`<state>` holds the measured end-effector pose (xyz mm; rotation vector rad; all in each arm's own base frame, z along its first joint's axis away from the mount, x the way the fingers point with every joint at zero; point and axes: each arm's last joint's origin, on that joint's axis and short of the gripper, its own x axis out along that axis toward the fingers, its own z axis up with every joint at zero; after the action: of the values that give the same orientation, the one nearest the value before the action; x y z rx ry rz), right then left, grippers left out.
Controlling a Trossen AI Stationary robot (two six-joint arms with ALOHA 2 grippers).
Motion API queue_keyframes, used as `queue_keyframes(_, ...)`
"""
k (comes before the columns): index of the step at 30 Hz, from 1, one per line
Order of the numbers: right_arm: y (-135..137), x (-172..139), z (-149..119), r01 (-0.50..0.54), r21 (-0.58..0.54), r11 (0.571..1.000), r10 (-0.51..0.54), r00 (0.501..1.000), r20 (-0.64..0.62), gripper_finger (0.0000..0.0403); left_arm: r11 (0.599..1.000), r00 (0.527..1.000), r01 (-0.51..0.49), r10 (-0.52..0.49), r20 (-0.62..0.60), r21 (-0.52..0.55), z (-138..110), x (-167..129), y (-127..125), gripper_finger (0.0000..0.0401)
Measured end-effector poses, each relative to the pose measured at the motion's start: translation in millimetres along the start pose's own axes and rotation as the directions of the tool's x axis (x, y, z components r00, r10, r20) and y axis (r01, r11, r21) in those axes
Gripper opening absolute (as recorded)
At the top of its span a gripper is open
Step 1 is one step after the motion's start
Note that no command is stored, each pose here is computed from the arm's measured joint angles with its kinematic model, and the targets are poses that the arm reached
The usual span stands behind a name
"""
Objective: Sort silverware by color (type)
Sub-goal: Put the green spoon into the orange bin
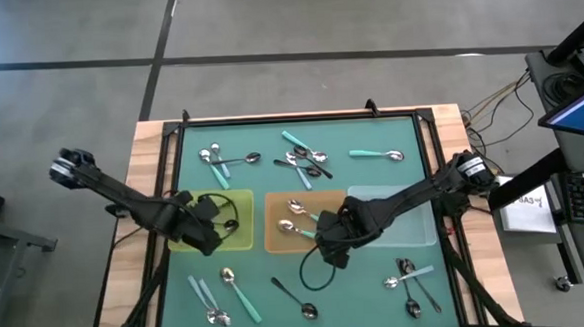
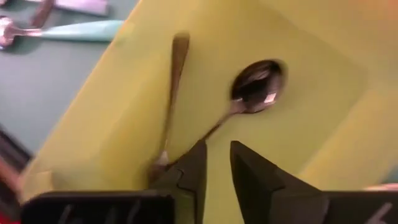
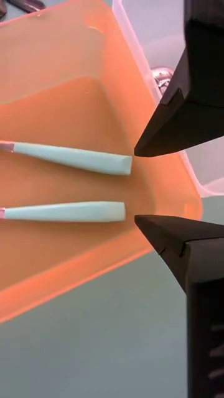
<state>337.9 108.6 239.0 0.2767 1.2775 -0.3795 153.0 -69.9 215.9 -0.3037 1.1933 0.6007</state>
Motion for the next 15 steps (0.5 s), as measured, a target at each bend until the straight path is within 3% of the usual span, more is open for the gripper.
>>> queue_keyframes(3,0,0,0,-0.001,0.021,1.0,0.001,1.0,-0.001,0.0155,0.989,0.989,0.145,-0.144,0.02,-0.041,4,-8,-5,0.008)
queue_keyframes(5,0,0,0,-0.007,0.023,1.0,0.007,1.0,-0.007,0.0155,0.95,0.951,0.308,-0.306,0.041,-0.046,10,-16,-15,0.0093)
queue_keyframes(9,1,0,-1,-0.008,0.02,1.0,0.008,1.0,-0.008,0.0155,0.773,0.774,0.626,-0.632,0.031,0.104,15,-27,-48,0.0107)
queue_keyframes(12,1,0,-1,-0.007,0.014,1.0,0.007,1.0,-0.009,0.0155,0.66,0.687,0.7,-0.726,-0.006,0.274,8,-27,-74,0.0109)
queue_keyframes(15,1,0,-1,-0.006,-0.009,1.0,0.005,1.0,-0.011,0.0155,0.588,0.68,0.669,-0.731,-0.055,0.454,-5,-21,-95,0.0109)
